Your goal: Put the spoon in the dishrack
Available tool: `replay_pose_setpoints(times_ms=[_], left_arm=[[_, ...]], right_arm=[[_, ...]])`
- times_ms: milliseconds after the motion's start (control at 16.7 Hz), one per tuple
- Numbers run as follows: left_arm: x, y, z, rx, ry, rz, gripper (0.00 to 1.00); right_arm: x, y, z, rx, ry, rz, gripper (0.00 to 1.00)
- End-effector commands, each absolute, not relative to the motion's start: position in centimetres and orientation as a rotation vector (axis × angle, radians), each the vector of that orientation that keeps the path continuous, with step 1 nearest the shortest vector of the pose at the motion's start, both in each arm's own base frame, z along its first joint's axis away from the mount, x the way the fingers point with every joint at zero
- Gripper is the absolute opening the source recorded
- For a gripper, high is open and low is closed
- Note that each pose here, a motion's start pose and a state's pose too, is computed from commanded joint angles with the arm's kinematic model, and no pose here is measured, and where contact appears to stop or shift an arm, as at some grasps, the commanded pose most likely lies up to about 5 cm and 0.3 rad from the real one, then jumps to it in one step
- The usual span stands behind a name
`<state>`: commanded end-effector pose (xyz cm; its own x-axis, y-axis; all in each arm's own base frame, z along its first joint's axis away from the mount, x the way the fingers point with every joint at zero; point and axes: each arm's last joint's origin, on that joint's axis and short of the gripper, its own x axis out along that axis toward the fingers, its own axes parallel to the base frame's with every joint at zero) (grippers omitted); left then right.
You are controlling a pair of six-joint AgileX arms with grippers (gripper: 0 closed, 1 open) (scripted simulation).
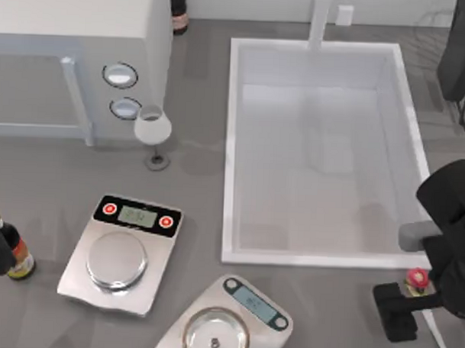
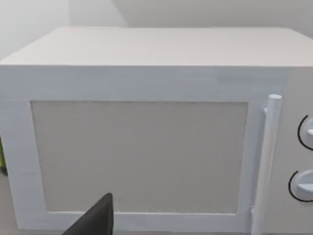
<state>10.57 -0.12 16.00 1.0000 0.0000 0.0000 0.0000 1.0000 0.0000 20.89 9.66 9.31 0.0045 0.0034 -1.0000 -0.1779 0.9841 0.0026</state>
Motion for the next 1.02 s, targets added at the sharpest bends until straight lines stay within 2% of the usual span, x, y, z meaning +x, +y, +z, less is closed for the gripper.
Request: replay_pose_setpoints(times_ms=[120,900,1020], left_arm=[[10.57,-0.12,16.0,0.0,0.0,0.0,1.0],[10.57,-0.12,16.0,0.0,0.0,0.0,1.0],[10.57,-0.12,16.0,0.0,0.0,0.0,1.0]], right_arm=[[20.89,9.66,9.31,-0.138,1.561,0.143,1.0],[20.89,9.66,9.31,-0.138,1.561,0.143,0.02],[20.89,9.66,9.31,-0.138,1.561,0.143,0.0]])
